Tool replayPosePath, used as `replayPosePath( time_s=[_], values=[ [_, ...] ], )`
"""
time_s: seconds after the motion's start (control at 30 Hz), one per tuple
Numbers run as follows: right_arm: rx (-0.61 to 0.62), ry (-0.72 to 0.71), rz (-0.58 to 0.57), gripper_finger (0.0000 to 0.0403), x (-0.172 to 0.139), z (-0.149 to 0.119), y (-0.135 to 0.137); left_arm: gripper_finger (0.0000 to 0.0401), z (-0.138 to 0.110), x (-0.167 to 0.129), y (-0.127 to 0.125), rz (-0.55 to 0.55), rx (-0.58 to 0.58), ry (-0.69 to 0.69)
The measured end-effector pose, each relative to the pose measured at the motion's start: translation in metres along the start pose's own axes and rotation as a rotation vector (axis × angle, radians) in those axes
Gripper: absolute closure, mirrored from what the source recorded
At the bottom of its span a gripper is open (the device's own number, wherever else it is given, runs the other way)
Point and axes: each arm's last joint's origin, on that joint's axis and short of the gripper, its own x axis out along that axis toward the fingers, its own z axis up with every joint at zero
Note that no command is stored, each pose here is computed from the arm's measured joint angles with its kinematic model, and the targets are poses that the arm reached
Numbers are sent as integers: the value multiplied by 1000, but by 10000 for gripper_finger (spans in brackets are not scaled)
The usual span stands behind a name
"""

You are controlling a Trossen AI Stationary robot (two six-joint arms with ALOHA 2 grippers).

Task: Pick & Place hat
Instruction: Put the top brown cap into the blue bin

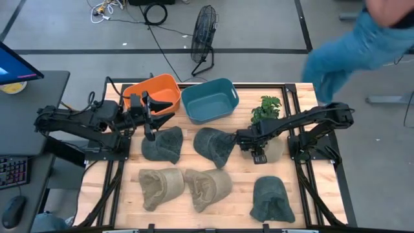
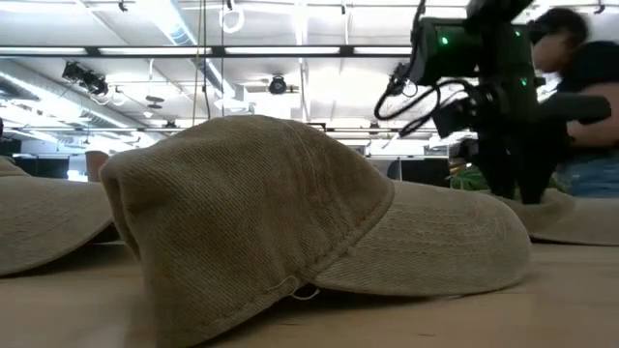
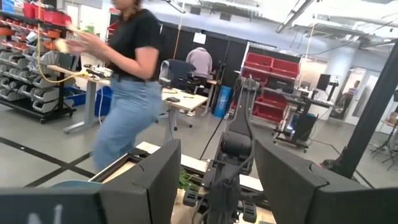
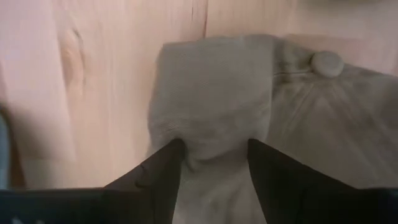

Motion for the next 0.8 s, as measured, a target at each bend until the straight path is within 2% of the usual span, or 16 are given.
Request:
replayPosePath(
  time_s=[0.13,0.23,0.33,0.5,0.53,0.7,0.8],
  values=[
    [21,-13,0,215,13,-5,0,192,0,0,0,0,0,0],
    [19,-35,-1,234,20,-8,-1,192,0,0,0,0,0,1],
    [17,-52,0,277,23,-8,-1,192,0,0,0,0,0,0],
    [17,-58,5,379,24,-8,-1,192,0,0,0,0,0,1],
    [20,-58,10,388,24,-8,-1,192,0,0,0,0,0,1],
    [67,-36,68,378,13,-4,2,192,0,0,0,0,0,1],
    [84,-2,79,391,-6,2,5,192,0,0,0,-1,0,1]
  ],
)
